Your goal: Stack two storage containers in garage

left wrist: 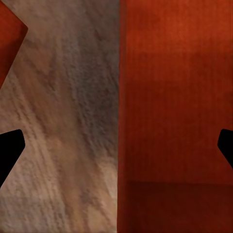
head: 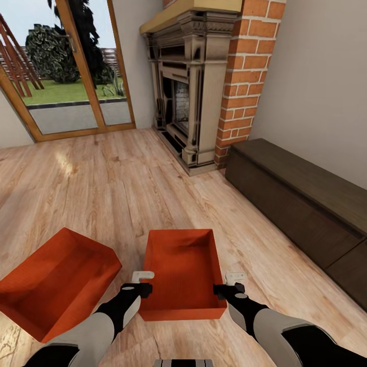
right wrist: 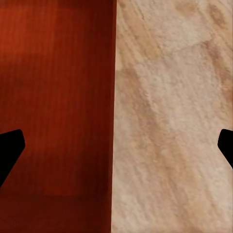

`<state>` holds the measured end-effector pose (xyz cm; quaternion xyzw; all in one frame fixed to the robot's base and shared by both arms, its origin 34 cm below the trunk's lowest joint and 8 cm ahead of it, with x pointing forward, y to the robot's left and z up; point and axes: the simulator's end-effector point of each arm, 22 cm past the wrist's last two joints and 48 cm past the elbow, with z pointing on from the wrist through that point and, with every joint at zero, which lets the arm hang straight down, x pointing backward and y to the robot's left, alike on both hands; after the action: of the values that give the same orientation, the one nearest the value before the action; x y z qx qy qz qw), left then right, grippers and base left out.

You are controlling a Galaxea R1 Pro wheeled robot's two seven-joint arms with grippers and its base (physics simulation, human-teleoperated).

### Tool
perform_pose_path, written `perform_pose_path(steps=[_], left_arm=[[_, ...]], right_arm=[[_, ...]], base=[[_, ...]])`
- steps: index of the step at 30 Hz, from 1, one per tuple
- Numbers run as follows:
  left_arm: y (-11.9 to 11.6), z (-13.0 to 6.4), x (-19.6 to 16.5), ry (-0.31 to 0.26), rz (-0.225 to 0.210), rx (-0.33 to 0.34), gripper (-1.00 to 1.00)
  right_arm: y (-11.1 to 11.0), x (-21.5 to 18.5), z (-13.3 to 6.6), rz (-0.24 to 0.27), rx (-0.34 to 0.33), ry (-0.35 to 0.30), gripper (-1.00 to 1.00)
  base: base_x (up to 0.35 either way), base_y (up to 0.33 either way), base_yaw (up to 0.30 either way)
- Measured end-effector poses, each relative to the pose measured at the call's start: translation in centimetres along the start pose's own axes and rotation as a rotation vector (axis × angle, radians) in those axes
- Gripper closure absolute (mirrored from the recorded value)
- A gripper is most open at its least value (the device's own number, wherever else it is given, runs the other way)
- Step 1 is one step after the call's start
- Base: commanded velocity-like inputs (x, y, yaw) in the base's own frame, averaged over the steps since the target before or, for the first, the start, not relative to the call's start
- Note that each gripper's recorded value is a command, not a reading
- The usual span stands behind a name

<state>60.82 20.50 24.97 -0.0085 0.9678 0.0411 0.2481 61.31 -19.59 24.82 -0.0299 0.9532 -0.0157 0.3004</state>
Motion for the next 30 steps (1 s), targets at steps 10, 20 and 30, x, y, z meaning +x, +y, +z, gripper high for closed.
perform_pose_path(steps=[10, 20, 30], left_arm=[[-0.01, -0.02, -0.09, -0.003, 0.002, 0.0, -1.0], [0.04, 0.0, -0.09, -0.002, 0.001, -0.001, -1.0], [0.04, 0.0, -0.1, -0.003, 0.0, -0.001, -1.0]], right_arm=[[0.0, 0.0, -0.01, 0.0, 0.0, 0.0, -1.0], [0.0, -0.01, 0.0, 0.0, 0.0, -0.001, -1.0], [0.0, -0.01, 0.0, 0.0, 0.0, 0.0, -1.0]], base=[[0.054, 0.0, 0.0], [0.031, 0.0, 0.0], [0.0, 0.0, 0.0]])
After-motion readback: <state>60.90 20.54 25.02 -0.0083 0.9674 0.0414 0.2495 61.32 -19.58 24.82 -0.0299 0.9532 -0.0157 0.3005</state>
